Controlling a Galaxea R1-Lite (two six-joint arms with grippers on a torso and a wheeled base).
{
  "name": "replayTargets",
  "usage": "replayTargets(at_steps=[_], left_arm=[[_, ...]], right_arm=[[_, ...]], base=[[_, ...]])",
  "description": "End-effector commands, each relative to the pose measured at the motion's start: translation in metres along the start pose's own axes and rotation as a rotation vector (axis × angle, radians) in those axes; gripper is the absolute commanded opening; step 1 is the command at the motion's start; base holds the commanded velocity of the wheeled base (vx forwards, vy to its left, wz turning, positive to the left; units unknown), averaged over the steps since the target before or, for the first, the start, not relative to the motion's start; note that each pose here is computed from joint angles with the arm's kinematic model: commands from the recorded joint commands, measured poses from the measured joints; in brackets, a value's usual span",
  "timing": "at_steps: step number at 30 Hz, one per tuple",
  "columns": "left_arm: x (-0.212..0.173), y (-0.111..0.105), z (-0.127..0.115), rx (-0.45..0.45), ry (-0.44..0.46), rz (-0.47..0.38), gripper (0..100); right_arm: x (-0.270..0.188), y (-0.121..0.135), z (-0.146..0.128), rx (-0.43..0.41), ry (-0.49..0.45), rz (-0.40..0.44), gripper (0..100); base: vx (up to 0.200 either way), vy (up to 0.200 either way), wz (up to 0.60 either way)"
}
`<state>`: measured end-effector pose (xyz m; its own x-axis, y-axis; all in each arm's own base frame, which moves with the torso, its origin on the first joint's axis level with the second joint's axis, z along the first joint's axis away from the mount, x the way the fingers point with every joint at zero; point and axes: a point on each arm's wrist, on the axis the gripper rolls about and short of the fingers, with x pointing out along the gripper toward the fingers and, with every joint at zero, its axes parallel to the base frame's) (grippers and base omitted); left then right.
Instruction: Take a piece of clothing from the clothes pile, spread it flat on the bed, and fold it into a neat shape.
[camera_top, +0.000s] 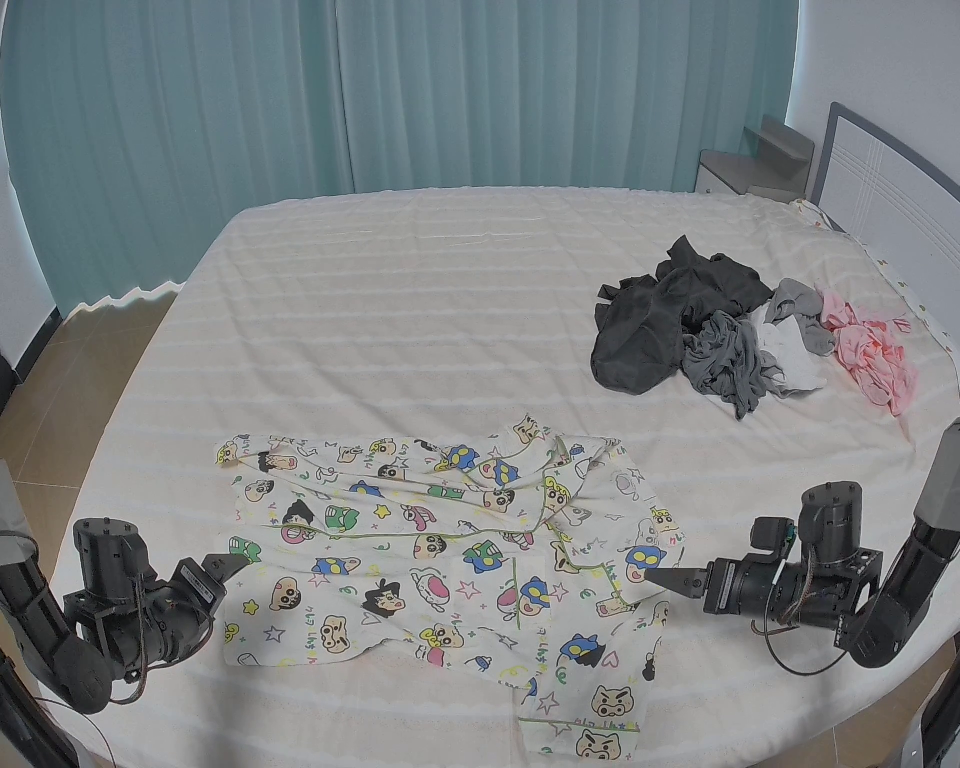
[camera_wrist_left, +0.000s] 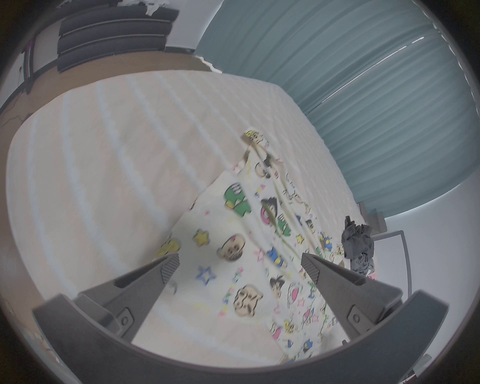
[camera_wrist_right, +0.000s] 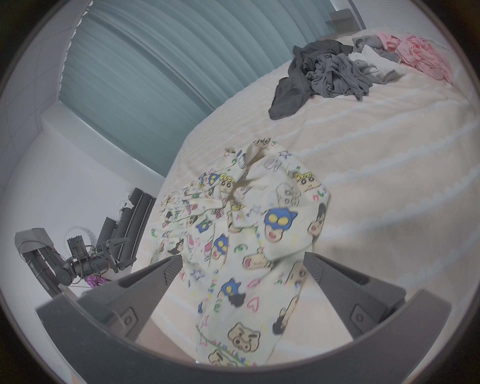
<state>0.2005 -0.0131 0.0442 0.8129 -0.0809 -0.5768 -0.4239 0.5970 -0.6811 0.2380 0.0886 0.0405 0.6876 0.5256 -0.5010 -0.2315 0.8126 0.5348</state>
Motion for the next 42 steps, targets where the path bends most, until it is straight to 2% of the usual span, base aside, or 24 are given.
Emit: replayTargets(at_steps=[1, 4, 9, 13, 18, 25, 26, 29, 34, 42], left_arm=[[-0.014, 0.005, -0.013, -0.027, 0.047, 0.028, 100], [-0.014, 0.007, -0.015, -0.025, 0.069, 0.053, 100], [-0.012, 0.003, -0.024, 0.006, 0.105, 0.041, 100], [0.000, 0.000, -0.024, 0.011, 0.111, 0.051, 100], [0.046, 0.003, -0.025, 0.030, 0.029, 0.183, 100], [0.082, -0.006, -0.028, 0.050, 0.004, 0.192, 100], [0.097, -0.010, -0.026, 0.054, -0.040, 0.208, 100], [0.112, -0.016, -0.022, 0.057, -0.052, 0.233, 100], [0.126, -0.033, -0.011, 0.048, -0.078, 0.229, 100], [0.131, -0.036, -0.009, 0.055, -0.088, 0.271, 100]], right_arm=[[-0.006, -0.003, -0.028, 0.003, 0.072, -0.002, 100], [-0.004, -0.005, -0.031, 0.002, 0.054, 0.008, 100], [-0.012, 0.002, -0.033, 0.029, 0.005, 0.059, 100], [-0.015, 0.007, -0.038, 0.016, 0.007, 0.084, 100], [-0.015, 0.009, -0.038, 0.009, 0.003, 0.098, 100], [-0.014, 0.009, -0.039, 0.009, 0.008, 0.094, 100], [-0.015, 0.009, -0.039, 0.008, 0.005, 0.095, 100], [-0.015, 0.009, -0.038, 0.008, 0.004, 0.096, 100], [-0.015, 0.009, -0.038, 0.008, 0.004, 0.096, 100], [-0.014, 0.009, -0.039, 0.009, 0.010, 0.094, 100]], base=[[-0.200, 0.000, 0.00], [-0.200, 0.000, 0.00], [-0.200, 0.000, 0.00], [0.000, 0.000, 0.00], [0.000, 0.000, 0.00], [0.000, 0.000, 0.00], [0.000, 0.000, 0.00], [0.000, 0.000, 0.00], [0.000, 0.000, 0.00], [0.000, 0.000, 0.00]])
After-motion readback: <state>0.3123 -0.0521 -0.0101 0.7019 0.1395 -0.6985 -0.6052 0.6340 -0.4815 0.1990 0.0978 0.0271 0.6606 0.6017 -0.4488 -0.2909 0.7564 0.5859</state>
